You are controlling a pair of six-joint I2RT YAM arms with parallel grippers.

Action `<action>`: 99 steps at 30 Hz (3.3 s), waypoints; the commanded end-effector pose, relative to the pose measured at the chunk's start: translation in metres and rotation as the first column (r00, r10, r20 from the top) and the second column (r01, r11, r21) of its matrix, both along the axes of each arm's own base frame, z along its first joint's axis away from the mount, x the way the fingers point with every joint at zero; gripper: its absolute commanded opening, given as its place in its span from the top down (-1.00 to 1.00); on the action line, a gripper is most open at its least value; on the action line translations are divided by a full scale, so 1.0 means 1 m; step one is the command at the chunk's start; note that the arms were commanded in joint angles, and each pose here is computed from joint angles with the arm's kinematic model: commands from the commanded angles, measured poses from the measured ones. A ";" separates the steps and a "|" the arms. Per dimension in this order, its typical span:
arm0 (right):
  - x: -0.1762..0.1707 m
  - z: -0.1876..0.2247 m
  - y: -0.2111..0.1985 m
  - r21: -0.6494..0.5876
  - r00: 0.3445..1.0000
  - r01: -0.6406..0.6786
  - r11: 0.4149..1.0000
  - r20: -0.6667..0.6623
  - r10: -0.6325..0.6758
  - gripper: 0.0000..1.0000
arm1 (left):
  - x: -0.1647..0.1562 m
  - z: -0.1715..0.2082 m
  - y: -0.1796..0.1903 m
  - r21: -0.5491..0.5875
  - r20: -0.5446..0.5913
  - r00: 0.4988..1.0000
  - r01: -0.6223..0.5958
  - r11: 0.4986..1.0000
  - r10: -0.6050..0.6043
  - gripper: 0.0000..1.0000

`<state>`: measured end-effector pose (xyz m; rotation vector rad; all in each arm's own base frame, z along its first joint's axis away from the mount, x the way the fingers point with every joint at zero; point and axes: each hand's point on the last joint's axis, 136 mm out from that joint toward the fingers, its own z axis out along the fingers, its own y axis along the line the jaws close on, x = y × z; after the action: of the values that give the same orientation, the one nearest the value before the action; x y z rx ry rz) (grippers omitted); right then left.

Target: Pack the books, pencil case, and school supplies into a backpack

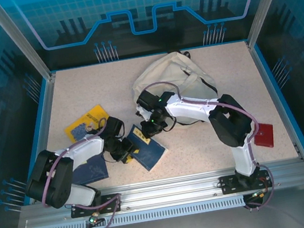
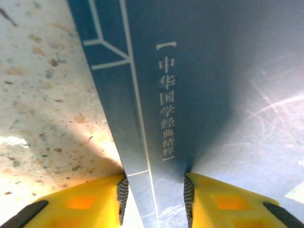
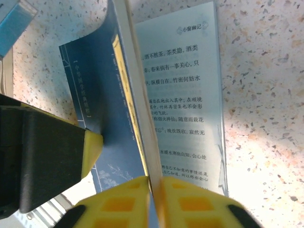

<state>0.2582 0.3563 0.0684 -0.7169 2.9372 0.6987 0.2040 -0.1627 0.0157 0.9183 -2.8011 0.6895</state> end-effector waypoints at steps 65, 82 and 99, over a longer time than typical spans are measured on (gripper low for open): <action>0.045 -0.026 -0.066 0.106 0.928 0.365 0.925 -0.122 -0.352 0.76 | 0.079 0.040 -0.054 -0.213 0.319 0.947 0.108 0.971 -0.035 0.49; 0.052 0.113 -0.111 0.552 0.797 0.515 0.655 -0.028 -0.603 -0.90 | 0.126 0.199 -0.044 -0.211 0.695 0.713 0.078 0.974 0.093 0.91; 0.075 0.199 -0.116 0.776 0.680 0.607 0.175 -0.392 -0.620 -0.95 | 0.186 0.295 -0.101 -0.621 0.647 0.594 0.047 0.782 0.478 1.00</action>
<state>0.3236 0.2390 0.2297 0.5733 2.0826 1.6204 0.3826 -0.2538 0.2711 0.9877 -2.8521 2.1480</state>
